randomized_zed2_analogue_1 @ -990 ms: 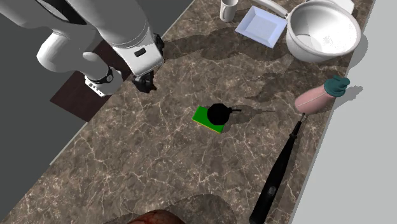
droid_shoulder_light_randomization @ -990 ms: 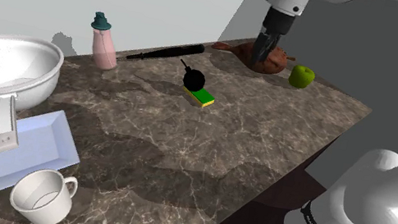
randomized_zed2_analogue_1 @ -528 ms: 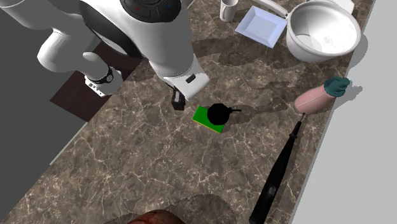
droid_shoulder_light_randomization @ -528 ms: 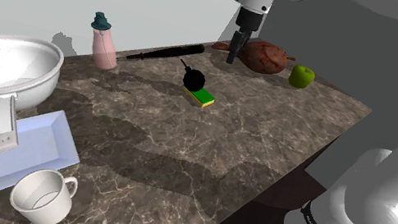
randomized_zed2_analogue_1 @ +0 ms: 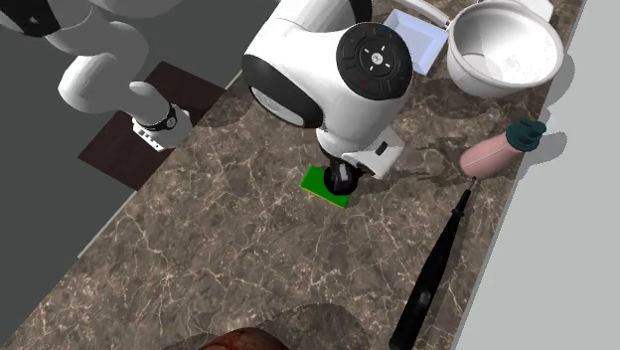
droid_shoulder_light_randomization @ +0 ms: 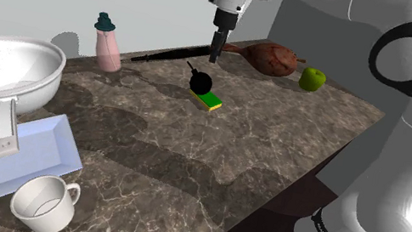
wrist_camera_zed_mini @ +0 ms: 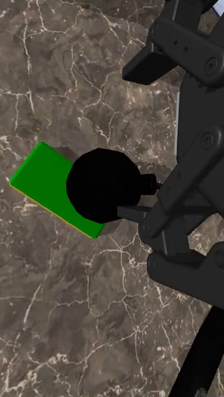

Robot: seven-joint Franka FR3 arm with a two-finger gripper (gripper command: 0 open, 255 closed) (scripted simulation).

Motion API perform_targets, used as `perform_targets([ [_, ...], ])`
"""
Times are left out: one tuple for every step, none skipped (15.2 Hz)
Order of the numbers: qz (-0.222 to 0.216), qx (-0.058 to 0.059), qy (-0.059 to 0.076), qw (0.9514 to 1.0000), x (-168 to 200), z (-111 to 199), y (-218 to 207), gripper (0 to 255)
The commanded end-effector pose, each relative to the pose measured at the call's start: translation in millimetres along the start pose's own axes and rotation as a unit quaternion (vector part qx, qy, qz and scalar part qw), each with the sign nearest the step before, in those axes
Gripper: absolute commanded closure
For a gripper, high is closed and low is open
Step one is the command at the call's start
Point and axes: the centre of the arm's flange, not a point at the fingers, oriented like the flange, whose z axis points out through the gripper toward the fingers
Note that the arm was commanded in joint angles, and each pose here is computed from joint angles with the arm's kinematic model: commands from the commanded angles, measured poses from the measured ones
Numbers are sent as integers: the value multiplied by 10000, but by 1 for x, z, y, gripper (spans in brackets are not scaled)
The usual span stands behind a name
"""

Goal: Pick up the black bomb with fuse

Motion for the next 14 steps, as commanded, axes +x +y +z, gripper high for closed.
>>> perform_targets([
  [-249, 31, -51, 9997, 23, 11, 11, 0],
  [-368, 46, -77, 9993, 36, 16, 15, 0],
  [-487, 61, -103, 9987, 49, 21, 18, 0],
  [-606, 76, -129, 9980, 62, 26, 21, 0],
  [-704, 88, -150, 9974, 72, 30, 23, 0],
  [-704, 88, -150, 9974, 72, 35, 24, 0],
  [-704, 88, -150, 9974, 72, 40, 25, 0],
  [-704, 88, -150, 9974, 72, 45, 26, 0],
  [-704, 88, -150, 9974, 72, 50, 27, 0],
  [-704, 88, -150, 9974, 72, 56, 28, 0],
  [-704, 88, -150, 9974, 72, 61, 28, 0],
  [-704, 88, -150, 9974, 72, 66, 29, 0],
  [-704, 88, -150, 9974, 72, 69, 30, 0],
  [-704, 88, -150, 9974, 72, 69, 30, 0],
])
